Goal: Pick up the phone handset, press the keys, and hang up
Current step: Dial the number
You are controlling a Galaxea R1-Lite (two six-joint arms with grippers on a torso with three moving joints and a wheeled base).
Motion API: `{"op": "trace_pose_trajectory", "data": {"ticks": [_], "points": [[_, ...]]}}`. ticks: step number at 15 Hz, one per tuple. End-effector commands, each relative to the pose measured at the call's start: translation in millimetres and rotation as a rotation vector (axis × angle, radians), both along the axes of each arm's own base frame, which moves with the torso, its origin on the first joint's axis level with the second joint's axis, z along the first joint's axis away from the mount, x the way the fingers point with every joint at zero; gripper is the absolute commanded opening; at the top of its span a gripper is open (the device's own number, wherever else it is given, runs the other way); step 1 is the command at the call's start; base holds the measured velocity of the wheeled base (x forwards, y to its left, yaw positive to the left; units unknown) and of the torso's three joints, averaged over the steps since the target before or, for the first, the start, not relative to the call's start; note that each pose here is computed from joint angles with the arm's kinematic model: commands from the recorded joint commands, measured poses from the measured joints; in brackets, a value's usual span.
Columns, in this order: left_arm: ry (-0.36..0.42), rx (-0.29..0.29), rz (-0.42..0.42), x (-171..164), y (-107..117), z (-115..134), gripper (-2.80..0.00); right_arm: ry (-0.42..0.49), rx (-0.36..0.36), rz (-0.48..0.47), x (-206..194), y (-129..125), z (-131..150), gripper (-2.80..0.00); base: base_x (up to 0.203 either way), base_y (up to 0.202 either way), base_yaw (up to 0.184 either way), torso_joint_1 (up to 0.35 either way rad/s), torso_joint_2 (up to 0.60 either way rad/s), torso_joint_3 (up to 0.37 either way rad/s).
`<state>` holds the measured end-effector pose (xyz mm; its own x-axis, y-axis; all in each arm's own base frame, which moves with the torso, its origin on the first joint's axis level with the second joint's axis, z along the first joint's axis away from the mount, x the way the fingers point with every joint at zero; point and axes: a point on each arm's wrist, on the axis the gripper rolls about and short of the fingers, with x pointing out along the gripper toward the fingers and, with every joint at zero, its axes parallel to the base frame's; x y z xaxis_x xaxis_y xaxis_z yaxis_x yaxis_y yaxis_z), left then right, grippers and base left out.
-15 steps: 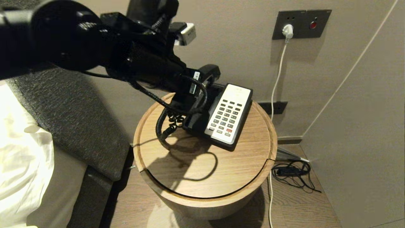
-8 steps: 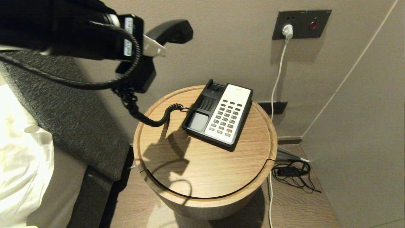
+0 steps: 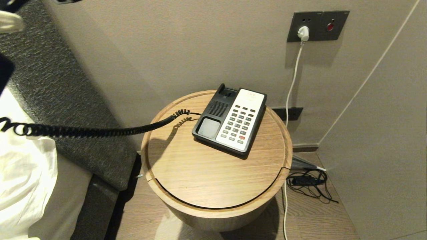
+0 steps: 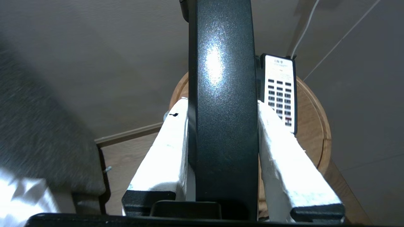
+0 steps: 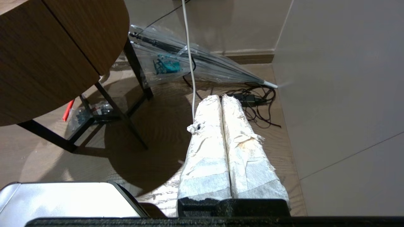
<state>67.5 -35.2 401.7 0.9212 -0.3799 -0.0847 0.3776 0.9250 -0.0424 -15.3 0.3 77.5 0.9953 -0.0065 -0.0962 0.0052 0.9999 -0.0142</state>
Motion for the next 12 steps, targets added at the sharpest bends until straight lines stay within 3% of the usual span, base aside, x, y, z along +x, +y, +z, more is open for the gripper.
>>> {"op": "trace_pose_trajectory", "data": {"ticks": [1,3,6,9,12], "points": [[-0.052,-0.033,0.019,-35,20,-6,-2.80,-0.006,0.005,0.000,0,0,1,-2.80,0.000,0.000,0.000,0.000,0.00,0.000],[-0.055,-0.046,-0.007,-45,26,-12,-2.80,-0.043,0.006,0.016,-2,0,11,-2.80,0.000,0.000,0.000,0.000,0.00,0.000],[-0.023,-0.032,-0.012,-50,28,-30,-2.80,-0.050,0.019,0.106,-31,3,67,-2.80,0.000,0.000,0.000,0.000,0.00,0.000],[0.010,-0.033,-0.027,-45,25,-38,-2.80,0.087,0.058,0.198,-35,5,128,-2.80,0.000,0.000,0.000,0.000,0.00,0.000],[0.044,-0.077,-0.042,-43,23,-39,-2.80,0.295,0.102,0.244,29,5,180,-2.80,0.000,0.000,0.000,0.000,0.00,0.000]]}}
